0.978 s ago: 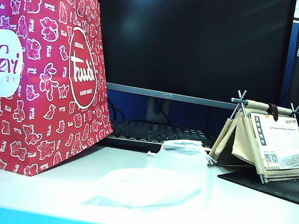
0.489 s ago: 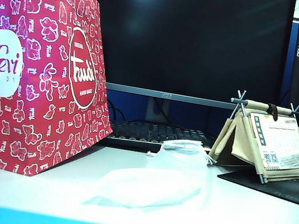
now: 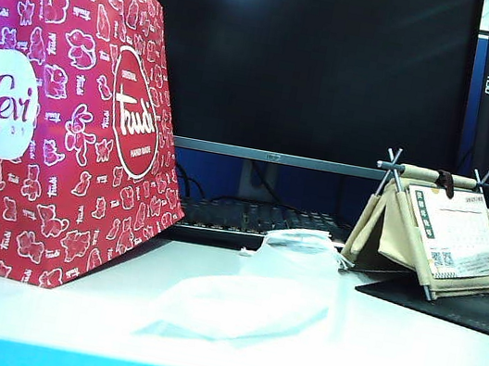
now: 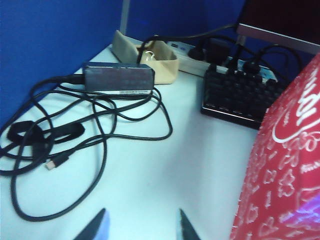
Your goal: Open the paper bag and put two oranges into the paper bag.
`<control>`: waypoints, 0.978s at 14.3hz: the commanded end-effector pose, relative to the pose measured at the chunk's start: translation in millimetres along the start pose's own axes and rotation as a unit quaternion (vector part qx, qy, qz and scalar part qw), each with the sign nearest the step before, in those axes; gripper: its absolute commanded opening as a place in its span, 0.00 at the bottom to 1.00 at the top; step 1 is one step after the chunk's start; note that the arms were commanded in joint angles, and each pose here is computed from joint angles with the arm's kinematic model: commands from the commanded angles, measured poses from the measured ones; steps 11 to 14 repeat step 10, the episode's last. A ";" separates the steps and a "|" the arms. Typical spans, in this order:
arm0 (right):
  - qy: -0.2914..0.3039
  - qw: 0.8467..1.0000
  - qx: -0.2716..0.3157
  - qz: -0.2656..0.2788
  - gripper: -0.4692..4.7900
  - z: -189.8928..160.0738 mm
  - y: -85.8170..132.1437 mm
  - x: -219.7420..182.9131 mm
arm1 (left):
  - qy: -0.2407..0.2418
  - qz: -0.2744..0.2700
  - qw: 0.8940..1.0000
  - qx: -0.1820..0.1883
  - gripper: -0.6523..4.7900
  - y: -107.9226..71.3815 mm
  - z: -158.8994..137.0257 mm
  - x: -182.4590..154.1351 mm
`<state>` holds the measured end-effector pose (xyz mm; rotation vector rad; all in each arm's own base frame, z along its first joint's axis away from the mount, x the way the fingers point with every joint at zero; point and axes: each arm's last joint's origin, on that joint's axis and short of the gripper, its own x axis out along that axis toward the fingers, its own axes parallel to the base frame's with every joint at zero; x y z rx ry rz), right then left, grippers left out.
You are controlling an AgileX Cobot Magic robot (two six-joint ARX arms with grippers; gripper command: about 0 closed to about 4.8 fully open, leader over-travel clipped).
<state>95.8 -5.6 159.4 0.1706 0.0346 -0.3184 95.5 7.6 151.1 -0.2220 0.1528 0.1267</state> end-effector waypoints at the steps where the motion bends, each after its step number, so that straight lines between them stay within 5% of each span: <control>1: -0.003 1.000 0.002 0.003 0.09 -0.4 0.4 0.1 | 0.009 -0.014 1.000 0.004 0.45 -2.3 -2.5 0.2; 14: -0.003 1.000 0.002 0.004 0.09 -0.4 0.4 0.1 | 0.009 -0.014 1.000 0.004 0.45 -2.2 -2.5 0.2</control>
